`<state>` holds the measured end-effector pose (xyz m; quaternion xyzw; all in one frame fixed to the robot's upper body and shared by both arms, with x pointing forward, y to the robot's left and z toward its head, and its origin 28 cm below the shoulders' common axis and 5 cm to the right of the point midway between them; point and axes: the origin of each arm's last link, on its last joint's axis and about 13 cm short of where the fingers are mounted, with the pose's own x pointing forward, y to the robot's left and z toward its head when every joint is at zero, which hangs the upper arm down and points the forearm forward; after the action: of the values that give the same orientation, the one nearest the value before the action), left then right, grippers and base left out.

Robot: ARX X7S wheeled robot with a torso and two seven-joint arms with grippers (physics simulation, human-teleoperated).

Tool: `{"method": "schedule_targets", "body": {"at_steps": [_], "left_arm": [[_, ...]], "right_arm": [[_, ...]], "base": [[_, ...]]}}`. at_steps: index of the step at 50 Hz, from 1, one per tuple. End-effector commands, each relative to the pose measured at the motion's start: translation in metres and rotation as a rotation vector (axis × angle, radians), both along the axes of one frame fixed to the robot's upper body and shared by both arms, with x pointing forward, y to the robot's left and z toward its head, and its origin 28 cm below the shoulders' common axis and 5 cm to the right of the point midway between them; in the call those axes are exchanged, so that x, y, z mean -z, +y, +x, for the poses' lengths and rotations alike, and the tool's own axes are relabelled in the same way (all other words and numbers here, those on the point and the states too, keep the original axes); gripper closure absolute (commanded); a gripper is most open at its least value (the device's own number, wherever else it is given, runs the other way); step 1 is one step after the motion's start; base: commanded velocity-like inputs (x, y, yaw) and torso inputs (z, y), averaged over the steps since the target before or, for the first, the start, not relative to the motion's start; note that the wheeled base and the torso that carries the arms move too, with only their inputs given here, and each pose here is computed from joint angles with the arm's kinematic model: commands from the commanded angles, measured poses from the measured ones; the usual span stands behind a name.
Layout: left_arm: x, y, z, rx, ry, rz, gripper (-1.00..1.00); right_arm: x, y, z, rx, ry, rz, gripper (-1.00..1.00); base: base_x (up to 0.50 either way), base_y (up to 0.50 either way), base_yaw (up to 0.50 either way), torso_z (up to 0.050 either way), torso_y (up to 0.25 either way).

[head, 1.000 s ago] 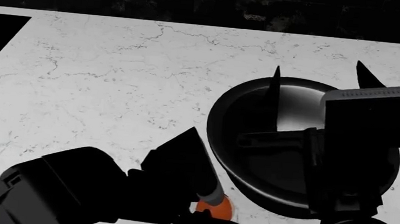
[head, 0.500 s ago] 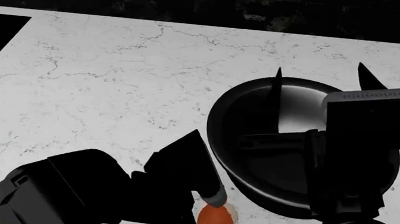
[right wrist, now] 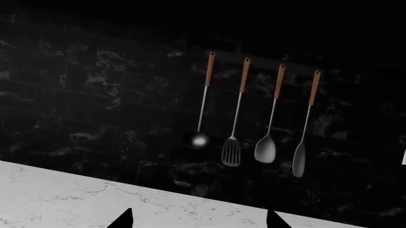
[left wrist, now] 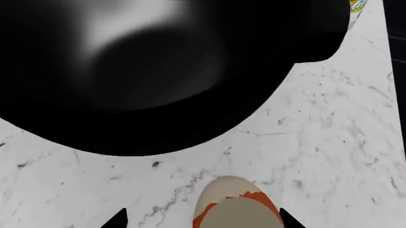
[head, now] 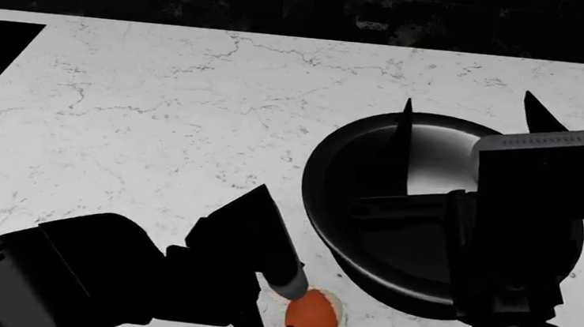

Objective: Place the eggs and milk next to the bowl.

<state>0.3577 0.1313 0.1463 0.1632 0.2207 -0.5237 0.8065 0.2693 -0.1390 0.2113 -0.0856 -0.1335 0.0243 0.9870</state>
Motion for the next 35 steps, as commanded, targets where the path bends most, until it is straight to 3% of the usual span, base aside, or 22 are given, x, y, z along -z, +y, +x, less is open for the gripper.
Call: {"method": "schedule_targets", "body": {"at_steps": [1,35], "left_arm": [[-0.016,0.009,-0.002,-0.018,-0.029,-0.024,-1.00],[-0.051,0.058,-0.031,-0.076,-0.087,-0.107,-1.00]], "right_arm": [[-0.003,-0.001,-0.001,-0.007,-0.015,0.019,-1.00],[-0.007,0.002,0.001,-0.019,-0.020,0.013,-1.00]], "base": [[0.00,0.00,0.00,0.000,0.000],[0.00,0.00,0.00,0.000,0.000]]}}
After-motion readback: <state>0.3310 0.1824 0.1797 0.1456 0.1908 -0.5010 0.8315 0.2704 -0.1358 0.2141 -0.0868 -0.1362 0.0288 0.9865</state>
